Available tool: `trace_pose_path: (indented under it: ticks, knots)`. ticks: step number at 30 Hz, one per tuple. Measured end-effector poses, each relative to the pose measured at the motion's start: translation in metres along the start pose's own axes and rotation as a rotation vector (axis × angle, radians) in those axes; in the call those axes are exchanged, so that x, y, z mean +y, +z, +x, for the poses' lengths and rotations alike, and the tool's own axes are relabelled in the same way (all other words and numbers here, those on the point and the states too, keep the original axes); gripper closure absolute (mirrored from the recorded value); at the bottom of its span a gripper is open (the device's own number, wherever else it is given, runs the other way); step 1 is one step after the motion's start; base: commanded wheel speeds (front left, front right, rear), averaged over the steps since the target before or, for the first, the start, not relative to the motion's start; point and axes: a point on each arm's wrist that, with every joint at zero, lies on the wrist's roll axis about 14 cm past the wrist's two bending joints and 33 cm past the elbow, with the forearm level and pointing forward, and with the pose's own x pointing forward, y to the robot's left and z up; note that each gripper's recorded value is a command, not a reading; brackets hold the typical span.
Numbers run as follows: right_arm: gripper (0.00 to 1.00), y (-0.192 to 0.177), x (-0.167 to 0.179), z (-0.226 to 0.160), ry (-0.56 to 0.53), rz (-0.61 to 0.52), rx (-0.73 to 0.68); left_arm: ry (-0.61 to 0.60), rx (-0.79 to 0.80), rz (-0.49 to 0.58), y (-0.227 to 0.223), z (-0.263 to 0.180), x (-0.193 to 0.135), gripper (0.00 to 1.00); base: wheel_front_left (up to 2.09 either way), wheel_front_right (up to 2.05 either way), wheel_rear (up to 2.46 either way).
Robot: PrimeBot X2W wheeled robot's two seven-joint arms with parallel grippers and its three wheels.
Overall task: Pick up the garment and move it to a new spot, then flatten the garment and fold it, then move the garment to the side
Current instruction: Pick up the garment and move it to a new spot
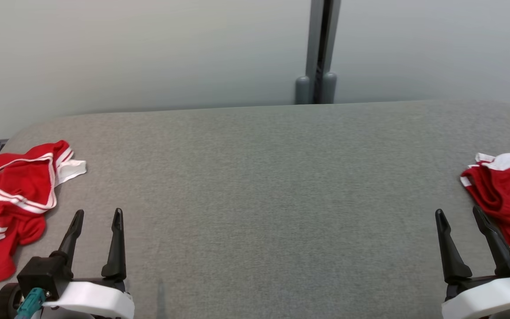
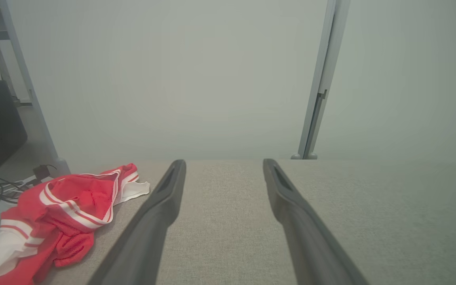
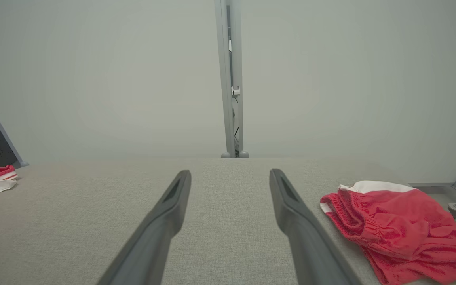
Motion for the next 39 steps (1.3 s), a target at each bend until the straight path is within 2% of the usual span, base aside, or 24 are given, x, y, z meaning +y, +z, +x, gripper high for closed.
trace_pose_path:
  ticks: [4, 10, 16, 23, 30, 39]
  knots:
    - [0.00, -0.003, 0.016, 0.009, 0.050, 0.002, 0.008, 0.046, -0.029, 0.006, 0.008, -0.003, 0.014, 0.00, 0.00, 0.00, 0.00]
    - [0.00, -0.008, 0.058, 0.032, 0.180, 0.009, 0.021, 0.188, -0.089, -0.003, 0.023, -0.020, 0.060, 0.00, 0.00, 0.00, 0.00]
    - [0.00, -0.015, 0.103, 0.051, 0.310, 0.008, 0.044, 0.337, -0.110, -0.001, 0.028, -0.050, 0.105, 0.00, 0.00, 0.00, 0.00]
    - [0.00, -0.026, 0.156, 0.062, 0.459, 0.021, 0.073, 0.479, -0.125, 0.005, 0.032, -0.090, 0.140, 0.00, 0.00, 0.00, 0.00]
    - [0.00, -0.031, 0.187, 0.067, 0.544, 0.033, 0.086, 0.543, -0.131, 0.023, 0.035, -0.114, 0.155, 0.00, 0.00, 0.00, 0.00]
    - [0.00, -0.033, 0.192, 0.067, 0.556, 0.033, 0.090, 0.550, -0.144, 0.027, 0.037, -0.118, 0.155, 0.00, 0.00, 0.00, 0.00]
